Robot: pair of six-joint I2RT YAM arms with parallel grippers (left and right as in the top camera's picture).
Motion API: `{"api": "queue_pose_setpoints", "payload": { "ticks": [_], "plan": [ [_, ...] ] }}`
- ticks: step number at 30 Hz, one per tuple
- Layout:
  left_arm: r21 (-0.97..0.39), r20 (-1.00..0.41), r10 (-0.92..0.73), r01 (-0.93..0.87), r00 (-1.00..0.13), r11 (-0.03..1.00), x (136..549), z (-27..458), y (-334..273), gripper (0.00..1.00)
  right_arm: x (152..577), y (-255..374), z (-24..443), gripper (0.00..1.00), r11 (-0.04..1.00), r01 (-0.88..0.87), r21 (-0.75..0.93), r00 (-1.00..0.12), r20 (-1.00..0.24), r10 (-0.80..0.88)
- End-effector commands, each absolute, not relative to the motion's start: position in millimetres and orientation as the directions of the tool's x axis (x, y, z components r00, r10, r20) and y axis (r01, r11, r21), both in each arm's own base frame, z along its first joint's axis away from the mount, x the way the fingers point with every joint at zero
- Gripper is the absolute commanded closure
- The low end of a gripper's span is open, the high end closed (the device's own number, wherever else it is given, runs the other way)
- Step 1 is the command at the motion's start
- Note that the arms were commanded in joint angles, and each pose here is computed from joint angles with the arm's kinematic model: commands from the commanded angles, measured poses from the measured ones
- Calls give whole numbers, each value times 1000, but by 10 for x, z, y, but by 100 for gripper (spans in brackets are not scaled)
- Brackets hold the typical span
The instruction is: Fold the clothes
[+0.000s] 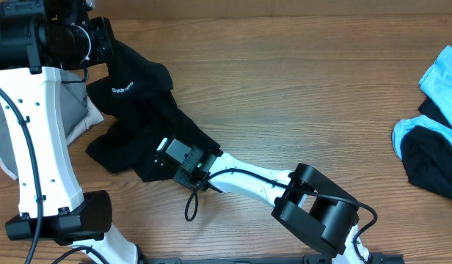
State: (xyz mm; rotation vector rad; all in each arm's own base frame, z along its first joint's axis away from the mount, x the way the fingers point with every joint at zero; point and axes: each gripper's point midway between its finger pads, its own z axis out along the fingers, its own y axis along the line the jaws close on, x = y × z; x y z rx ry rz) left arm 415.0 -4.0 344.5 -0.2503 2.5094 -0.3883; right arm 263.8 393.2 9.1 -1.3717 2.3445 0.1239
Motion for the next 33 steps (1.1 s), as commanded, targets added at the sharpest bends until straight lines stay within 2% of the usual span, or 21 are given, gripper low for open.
{"api": "queue_pose_setpoints", "payload": {
  "ticks": [1,4,7,11,12,18,24,29,33],
  "plan": [
    [-323,-539,-256,-84,-803,943,4128,3514,-44,96,2737,3831,179,96,551,-813,-186,-454,-390,-801],
    [-323,-540,-257,-85,-802,943,4131,3516,-41,96,2995,3658,546,96,607,-733,-307,-471,-415,-778],
    [-324,-541,-257,-84,-801,942,4134,3519,-42,96,3199,3483,967,96,667,-662,-343,-502,-458,-734],
    [-323,-538,-257,-85,-803,942,4127,3513,-42,95,3433,3155,1533,96,797,-541,-268,-602,-539,-590],
    [-324,-538,-257,-84,-803,942,4128,3514,-43,95,3522,2947,1816,96,841,-494,-220,-636,-567,-523],
    [-332,-527,-256,-82,-811,940,4101,3502,-65,96,3676,2223,2531,96,945,-314,-87,-707,-644,-294],
    [-338,-511,-232,-54,-828,939,4048,3478,-110,96,3662,1579,2987,96,974,-211,77,-739,-665,-107],
    [-340,-503,-204,-24,-840,940,3981,3479,-151,96,3618,852,3251,96,995,-41,88,-745,-667,28],
    [-379,-531,-187,34,-826,925,3915,3626,-259,96,3569,403,3602,96,994,62,91,-701,-705,108]
  ]
}}
